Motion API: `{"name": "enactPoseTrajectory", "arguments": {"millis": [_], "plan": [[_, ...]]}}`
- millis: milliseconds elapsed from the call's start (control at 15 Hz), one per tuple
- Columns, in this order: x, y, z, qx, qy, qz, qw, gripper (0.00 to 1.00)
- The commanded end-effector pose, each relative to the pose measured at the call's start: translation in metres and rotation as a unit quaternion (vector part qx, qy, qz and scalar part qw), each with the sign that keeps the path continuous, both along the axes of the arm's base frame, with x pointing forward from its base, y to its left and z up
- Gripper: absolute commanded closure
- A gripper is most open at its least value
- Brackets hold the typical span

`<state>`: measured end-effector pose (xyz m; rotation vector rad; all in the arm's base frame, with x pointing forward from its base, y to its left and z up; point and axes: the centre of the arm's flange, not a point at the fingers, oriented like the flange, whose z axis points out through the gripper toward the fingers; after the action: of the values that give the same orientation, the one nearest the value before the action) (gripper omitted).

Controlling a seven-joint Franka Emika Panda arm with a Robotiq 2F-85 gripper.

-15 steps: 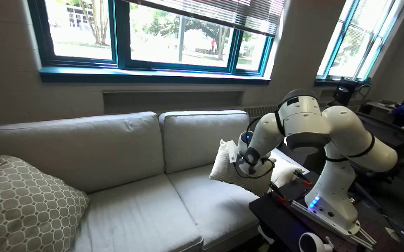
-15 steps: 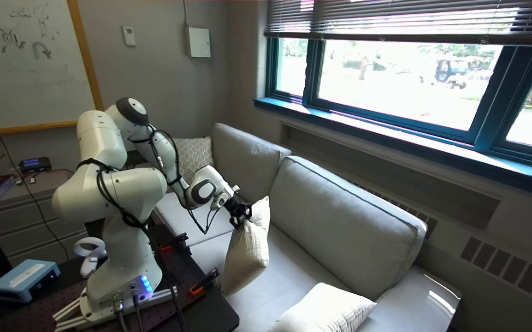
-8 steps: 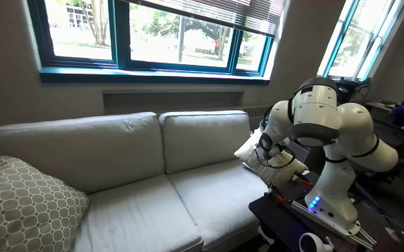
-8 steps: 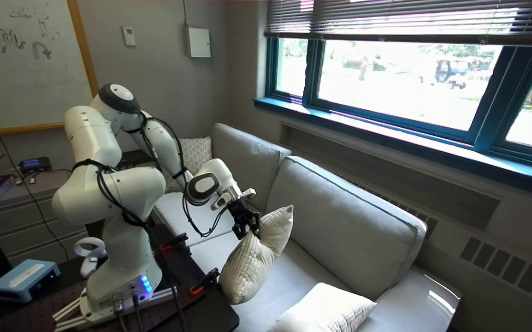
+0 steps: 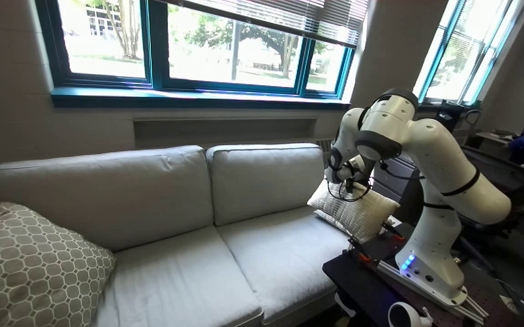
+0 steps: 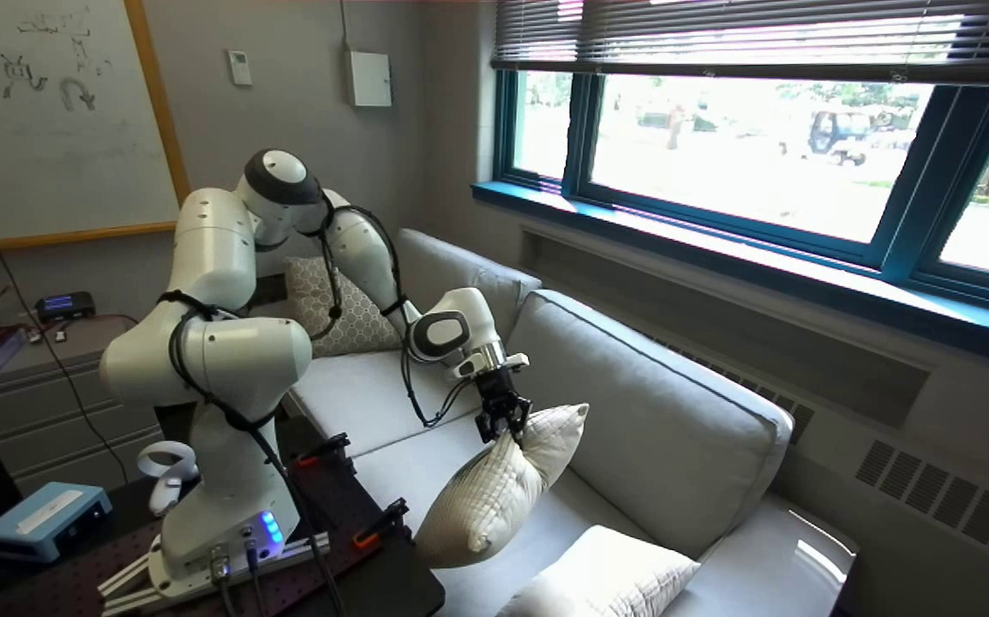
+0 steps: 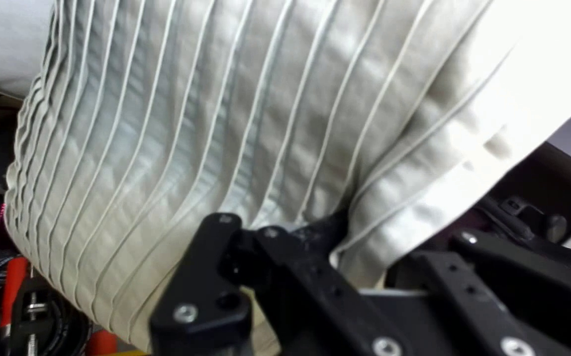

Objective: Stack the pillows at the edge of the sofa.

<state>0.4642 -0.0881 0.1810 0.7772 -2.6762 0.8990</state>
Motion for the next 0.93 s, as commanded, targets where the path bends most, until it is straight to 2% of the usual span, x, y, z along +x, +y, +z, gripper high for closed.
{"name": "enactPoseTrajectory", "arguments": {"millis": [0, 267, 400, 867], "plan": [[0.081, -0.010, -0.018, 0.027, 0.034, -0.008, 0.9990, 0.97], [0.148, -0.029, -0.046, 0.061, 0.064, -0.010, 0.9960, 0.97], [0.171, -0.038, -0.058, 0.075, 0.075, -0.016, 0.9942, 0.97], [0.225, -0.064, -0.110, 0.105, 0.116, -0.062, 0.9857, 0.98]]}}
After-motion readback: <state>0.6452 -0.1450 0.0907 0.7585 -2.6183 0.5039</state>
